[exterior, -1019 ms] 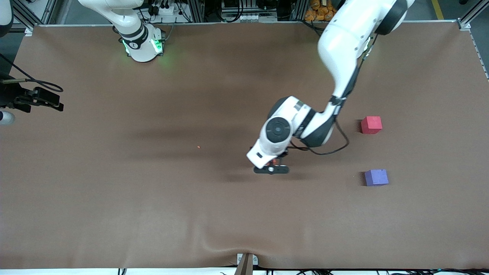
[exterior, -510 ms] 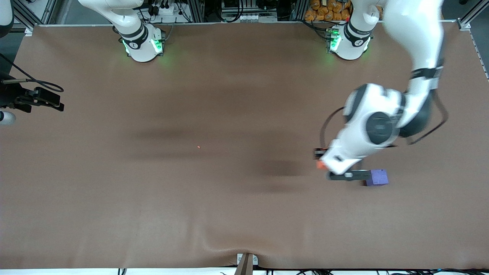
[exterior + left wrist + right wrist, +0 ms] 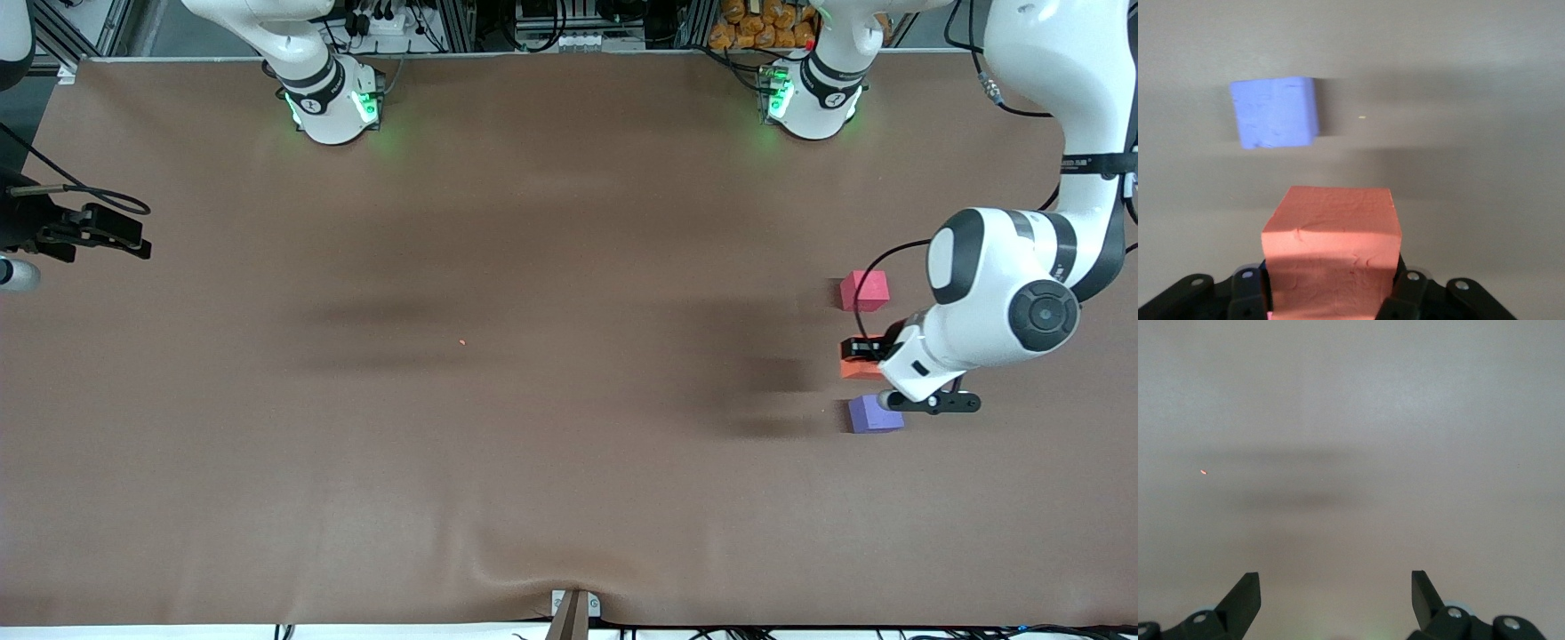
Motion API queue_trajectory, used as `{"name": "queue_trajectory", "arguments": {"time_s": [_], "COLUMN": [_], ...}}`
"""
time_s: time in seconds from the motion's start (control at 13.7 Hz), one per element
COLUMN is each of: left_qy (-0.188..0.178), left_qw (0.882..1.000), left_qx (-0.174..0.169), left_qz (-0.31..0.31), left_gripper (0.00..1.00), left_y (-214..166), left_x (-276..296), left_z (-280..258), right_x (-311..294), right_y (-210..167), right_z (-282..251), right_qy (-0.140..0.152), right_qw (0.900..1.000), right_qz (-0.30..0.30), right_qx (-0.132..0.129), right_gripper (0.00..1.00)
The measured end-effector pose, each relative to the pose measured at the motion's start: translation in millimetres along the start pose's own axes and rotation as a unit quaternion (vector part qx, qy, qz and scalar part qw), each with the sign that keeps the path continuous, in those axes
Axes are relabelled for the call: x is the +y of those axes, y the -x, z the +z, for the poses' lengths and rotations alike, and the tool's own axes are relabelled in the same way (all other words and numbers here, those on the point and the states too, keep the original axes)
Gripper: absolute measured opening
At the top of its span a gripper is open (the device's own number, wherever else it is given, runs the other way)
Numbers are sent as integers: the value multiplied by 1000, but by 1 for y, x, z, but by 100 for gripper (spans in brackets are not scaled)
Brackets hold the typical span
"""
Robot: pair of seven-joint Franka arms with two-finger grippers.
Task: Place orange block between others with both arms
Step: 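Carry the orange block between the pink and purple blocks, lower it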
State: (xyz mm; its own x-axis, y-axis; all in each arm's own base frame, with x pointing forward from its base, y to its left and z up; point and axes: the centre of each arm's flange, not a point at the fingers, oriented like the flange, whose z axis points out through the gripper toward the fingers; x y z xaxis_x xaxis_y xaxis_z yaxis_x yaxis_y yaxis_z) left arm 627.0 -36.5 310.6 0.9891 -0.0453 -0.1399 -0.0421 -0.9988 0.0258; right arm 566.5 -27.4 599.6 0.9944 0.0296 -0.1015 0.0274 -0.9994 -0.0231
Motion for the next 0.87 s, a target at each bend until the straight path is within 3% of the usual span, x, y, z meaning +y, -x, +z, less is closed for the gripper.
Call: {"name": "queue_trajectory", "arguments": {"time_s": [0.22,0.87], "left_qy": [4,-6], "left_qw": [1000,999], "left_qx": [10,52], "left_qz": [0,0], "left_gripper": [60,60], "left_y": [14,40], "left_x": [-30,-46], "left_z": [42,113], "right_x": [-1,-3], "right_y": [0,0], "right_z": [1,5], "right_qy": [0,-1], "right_qw": [1000,1000], "right_qz": [-1,-2], "right_qx": [-1,-5], "right_gripper": [100,100]}}
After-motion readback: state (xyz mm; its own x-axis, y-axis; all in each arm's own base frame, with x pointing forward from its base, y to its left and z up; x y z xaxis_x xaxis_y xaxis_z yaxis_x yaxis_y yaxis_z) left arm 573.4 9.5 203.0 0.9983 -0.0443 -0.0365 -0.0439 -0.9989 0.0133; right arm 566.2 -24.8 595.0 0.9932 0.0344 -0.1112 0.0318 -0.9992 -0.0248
